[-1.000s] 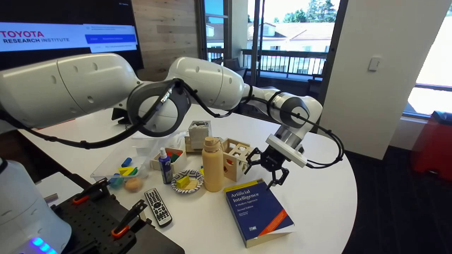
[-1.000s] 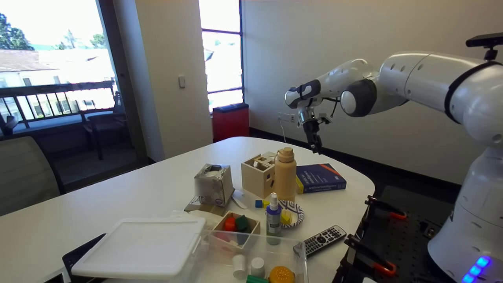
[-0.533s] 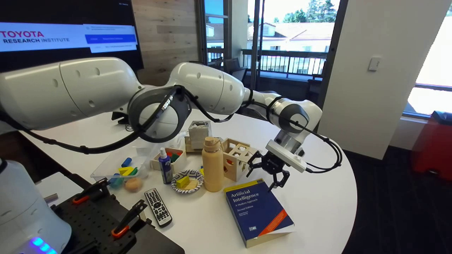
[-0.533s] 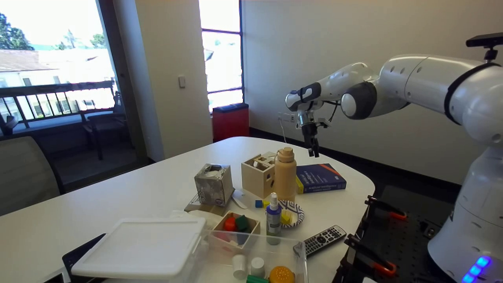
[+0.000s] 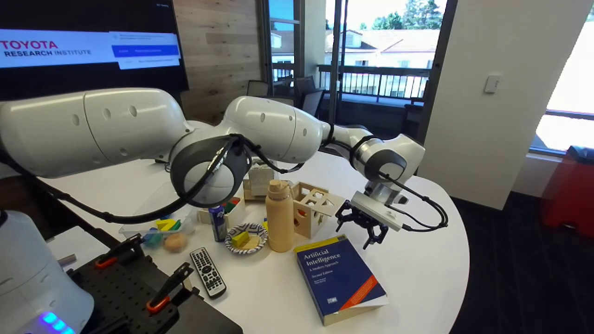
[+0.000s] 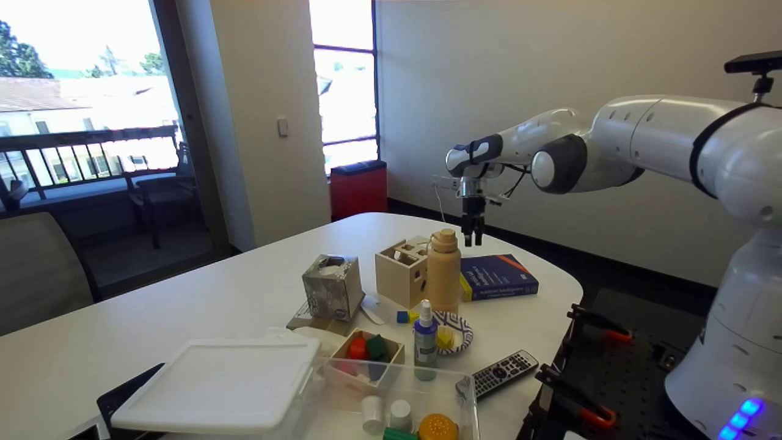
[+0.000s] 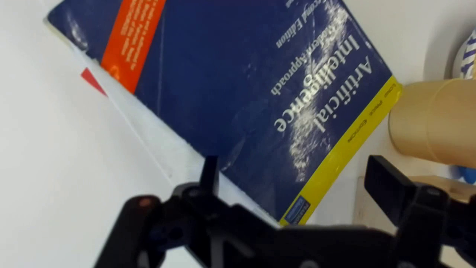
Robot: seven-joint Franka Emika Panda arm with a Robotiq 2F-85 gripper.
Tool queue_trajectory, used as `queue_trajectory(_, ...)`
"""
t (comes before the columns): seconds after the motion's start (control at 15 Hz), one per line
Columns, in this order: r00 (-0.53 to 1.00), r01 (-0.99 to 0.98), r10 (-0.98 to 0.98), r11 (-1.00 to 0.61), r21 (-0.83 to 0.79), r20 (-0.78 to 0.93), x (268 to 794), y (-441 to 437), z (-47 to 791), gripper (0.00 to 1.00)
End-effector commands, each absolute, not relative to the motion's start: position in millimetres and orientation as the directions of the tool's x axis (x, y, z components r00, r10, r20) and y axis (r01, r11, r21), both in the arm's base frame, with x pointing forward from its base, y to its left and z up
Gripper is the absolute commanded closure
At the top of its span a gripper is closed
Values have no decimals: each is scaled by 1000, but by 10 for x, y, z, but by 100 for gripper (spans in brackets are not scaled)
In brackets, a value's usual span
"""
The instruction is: Open the blue book.
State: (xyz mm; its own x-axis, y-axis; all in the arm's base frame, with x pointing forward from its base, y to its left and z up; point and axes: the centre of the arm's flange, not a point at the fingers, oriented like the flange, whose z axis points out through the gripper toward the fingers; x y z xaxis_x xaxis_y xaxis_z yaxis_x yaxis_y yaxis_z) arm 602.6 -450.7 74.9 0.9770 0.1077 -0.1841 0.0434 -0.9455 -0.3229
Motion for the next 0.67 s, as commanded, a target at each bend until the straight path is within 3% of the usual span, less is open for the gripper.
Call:
queue_trajectory(0.0,991,-15,19,-969,-248,-135,6530,-4876,489,0)
queue_trajectory(0.6,978,-129,-99,-979,-159,-183,6462,-5009,149,0)
